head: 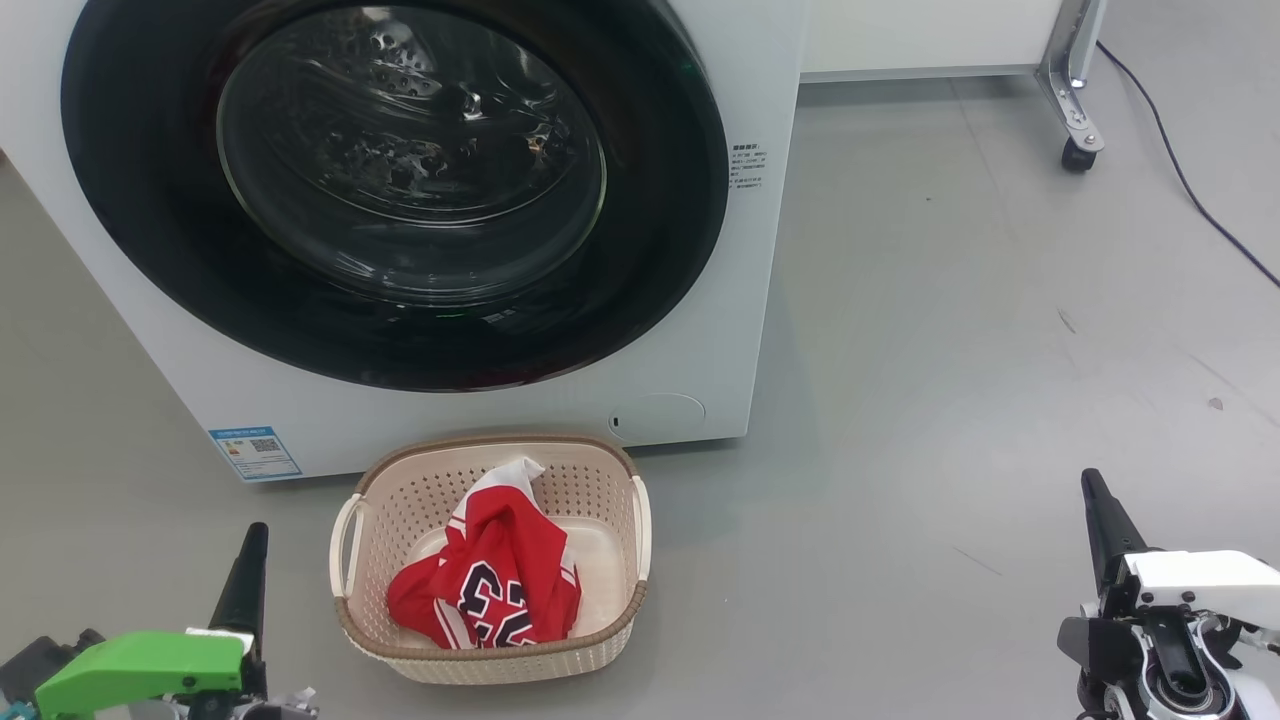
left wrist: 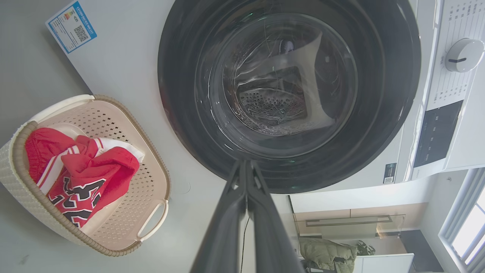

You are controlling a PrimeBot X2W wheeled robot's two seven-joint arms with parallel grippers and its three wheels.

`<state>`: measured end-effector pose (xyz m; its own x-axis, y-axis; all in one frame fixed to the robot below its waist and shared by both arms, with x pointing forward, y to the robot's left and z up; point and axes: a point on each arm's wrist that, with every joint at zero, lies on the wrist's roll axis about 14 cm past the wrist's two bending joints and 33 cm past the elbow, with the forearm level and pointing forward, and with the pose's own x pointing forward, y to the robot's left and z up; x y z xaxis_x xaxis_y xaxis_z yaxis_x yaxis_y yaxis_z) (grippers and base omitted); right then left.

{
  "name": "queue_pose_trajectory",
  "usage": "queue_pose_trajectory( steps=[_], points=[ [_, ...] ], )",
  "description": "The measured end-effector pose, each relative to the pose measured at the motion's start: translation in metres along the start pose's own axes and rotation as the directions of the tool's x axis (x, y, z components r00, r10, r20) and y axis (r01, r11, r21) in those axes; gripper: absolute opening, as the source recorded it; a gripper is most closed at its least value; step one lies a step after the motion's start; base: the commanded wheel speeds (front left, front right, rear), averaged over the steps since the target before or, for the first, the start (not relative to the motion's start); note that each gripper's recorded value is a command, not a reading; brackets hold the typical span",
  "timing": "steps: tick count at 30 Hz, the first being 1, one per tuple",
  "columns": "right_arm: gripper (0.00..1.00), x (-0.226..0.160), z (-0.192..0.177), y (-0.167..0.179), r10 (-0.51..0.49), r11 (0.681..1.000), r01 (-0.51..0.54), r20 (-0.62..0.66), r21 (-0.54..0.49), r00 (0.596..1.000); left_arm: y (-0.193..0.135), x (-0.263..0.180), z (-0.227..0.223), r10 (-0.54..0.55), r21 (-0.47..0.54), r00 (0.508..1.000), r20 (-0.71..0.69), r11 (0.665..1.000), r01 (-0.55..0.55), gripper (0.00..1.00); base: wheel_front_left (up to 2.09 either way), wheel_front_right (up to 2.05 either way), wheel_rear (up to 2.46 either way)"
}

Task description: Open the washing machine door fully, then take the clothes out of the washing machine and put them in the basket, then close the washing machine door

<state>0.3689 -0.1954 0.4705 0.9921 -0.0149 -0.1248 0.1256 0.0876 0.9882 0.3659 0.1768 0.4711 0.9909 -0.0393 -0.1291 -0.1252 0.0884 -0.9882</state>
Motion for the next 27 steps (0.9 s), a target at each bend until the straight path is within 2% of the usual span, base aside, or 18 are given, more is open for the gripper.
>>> queue_pose_trajectory(
  steps=[7, 27],
  points=[
    [0.0, 0.0022, 0.008, 0.0054, 0.021, 0.995, -0.022, 0.015, 0.101, 1.0, -0.0038, 0.0034, 0.0059, -0.022, -0.093, 1.0, 0.011, 0.995, 0.023, 0.0, 0.0, 0.0, 0.0],
    [0.0, 0.0043, 0.0087, 0.0074, 0.026, 0.994, -0.028, 0.014, 0.103, 1.0, -0.0047, 0.0053, 0.0073, -0.023, -0.097, 1.0, 0.012, 0.995, 0.025, 0.0, 0.0, 0.0, 0.0]
  ],
)
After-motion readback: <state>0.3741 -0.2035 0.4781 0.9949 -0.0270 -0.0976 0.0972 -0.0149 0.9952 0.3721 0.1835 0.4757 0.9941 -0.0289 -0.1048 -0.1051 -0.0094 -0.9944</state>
